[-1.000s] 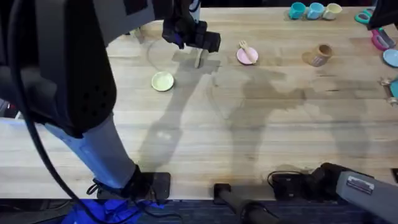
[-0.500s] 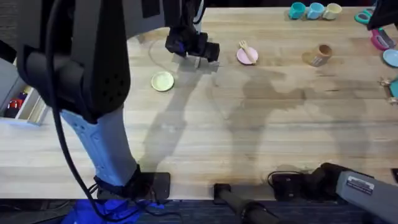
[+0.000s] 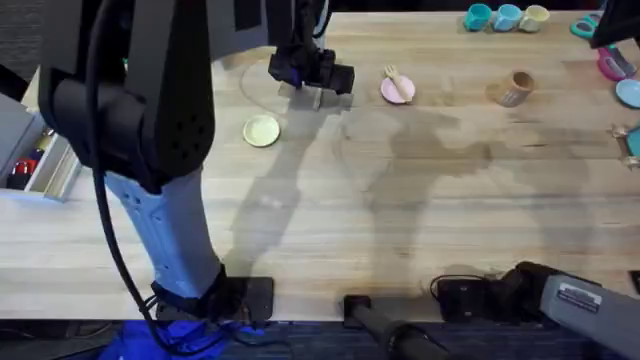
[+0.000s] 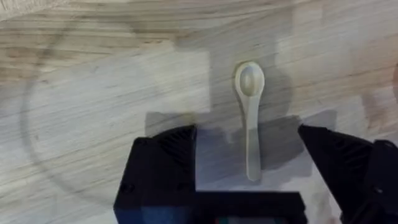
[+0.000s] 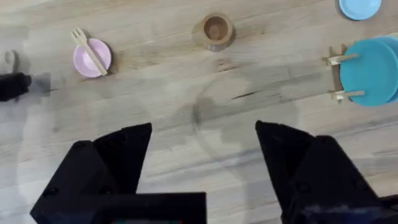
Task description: Pick up a utensil and set it on the pink plate, then put the other utensil in the container.
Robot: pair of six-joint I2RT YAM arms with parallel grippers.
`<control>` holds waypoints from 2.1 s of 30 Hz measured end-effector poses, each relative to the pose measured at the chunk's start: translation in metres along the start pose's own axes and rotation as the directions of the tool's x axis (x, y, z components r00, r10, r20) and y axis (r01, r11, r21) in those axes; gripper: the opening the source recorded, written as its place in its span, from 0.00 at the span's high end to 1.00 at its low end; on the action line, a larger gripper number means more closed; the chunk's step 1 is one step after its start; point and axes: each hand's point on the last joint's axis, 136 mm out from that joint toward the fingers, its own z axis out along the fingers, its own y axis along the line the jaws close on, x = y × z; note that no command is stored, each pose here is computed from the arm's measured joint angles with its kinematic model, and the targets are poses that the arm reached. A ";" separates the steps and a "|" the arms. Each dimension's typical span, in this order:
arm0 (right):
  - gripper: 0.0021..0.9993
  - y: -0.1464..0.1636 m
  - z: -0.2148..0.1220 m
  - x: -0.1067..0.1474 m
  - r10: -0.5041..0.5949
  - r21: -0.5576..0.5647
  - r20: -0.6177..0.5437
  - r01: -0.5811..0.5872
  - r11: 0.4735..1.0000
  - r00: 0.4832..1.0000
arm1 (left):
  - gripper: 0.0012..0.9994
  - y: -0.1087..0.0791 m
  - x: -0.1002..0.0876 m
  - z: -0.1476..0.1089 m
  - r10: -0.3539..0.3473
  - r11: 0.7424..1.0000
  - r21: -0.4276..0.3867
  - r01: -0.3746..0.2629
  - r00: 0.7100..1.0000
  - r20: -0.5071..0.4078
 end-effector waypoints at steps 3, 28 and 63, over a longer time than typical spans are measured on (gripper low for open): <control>0.00 0.000 0.000 0.000 0.000 0.000 0.000 0.000 1.000 1.000 | 0.00 0.000 -0.001 0.001 -0.002 1.000 -0.001 0.002 1.000 0.004; 0.00 0.000 0.000 0.005 0.002 -0.001 -0.019 -0.002 1.000 1.000 | 0.00 0.005 0.001 0.003 0.009 0.998 -0.062 -0.010 1.000 -0.010; 0.00 0.000 0.000 0.006 0.002 -0.001 -0.022 -0.002 1.000 1.000 | 0.75 0.007 -0.012 0.007 -0.002 0.998 -0.070 0.005 0.999 0.044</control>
